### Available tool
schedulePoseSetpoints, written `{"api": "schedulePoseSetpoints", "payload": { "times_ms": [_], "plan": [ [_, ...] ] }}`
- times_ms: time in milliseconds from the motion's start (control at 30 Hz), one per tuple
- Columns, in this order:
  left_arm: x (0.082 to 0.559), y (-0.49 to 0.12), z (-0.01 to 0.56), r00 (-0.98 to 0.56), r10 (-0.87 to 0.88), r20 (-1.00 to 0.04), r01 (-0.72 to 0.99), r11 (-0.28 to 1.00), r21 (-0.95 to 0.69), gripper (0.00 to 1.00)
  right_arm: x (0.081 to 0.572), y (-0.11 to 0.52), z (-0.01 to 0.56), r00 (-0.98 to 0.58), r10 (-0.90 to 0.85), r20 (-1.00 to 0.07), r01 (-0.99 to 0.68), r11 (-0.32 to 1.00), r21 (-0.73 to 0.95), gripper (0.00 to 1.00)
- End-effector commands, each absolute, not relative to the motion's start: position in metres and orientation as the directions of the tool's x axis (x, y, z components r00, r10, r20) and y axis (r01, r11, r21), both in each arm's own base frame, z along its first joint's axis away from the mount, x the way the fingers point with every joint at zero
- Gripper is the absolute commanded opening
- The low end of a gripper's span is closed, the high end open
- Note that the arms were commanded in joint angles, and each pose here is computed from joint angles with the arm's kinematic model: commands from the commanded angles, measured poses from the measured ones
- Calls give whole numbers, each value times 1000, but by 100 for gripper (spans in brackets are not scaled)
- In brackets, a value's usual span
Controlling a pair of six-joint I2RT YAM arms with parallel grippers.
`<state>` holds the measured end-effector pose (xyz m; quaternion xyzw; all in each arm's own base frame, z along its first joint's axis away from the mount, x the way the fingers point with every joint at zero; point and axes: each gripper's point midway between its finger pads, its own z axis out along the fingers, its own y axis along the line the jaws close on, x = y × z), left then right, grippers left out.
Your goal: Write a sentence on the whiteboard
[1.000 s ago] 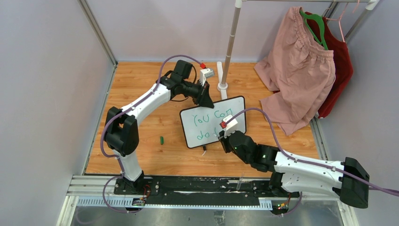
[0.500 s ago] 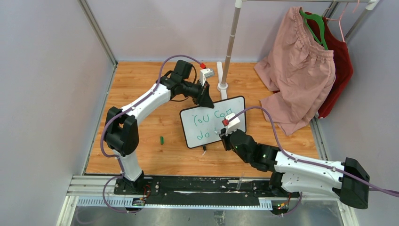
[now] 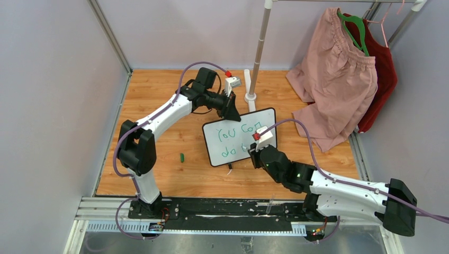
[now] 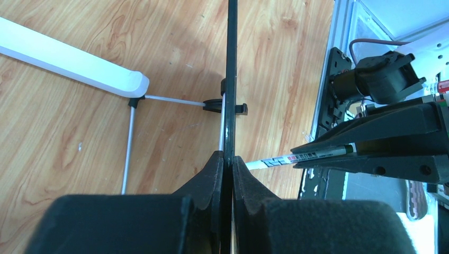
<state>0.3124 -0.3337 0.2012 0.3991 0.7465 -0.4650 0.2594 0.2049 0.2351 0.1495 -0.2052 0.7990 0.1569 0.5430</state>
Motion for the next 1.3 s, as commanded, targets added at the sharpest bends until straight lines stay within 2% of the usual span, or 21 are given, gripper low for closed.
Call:
{"api": "schedulePoseSetpoints", "payload": {
  "times_ms": [0,367,567,1267],
  "plan": [
    [304,-335,212,-536,348,-769,844,239,-480,0,215,215,149,-319,-133,-939,-413,911,11,0],
    [304,-334,211,-535,350,-769,845,239,-478,0,206,219,173,-265,-62,-962,-484,872,77,0],
    [305,-335,212,-534,349,-770,846,238,-478,0,212,210,185,-223,-66,-973,-454,890,43,0],
    [304,-335,212,-535,349,-770,845,236,-480,0,225,213,187,-217,-51,-975,-408,912,43,0]
  ]
}}
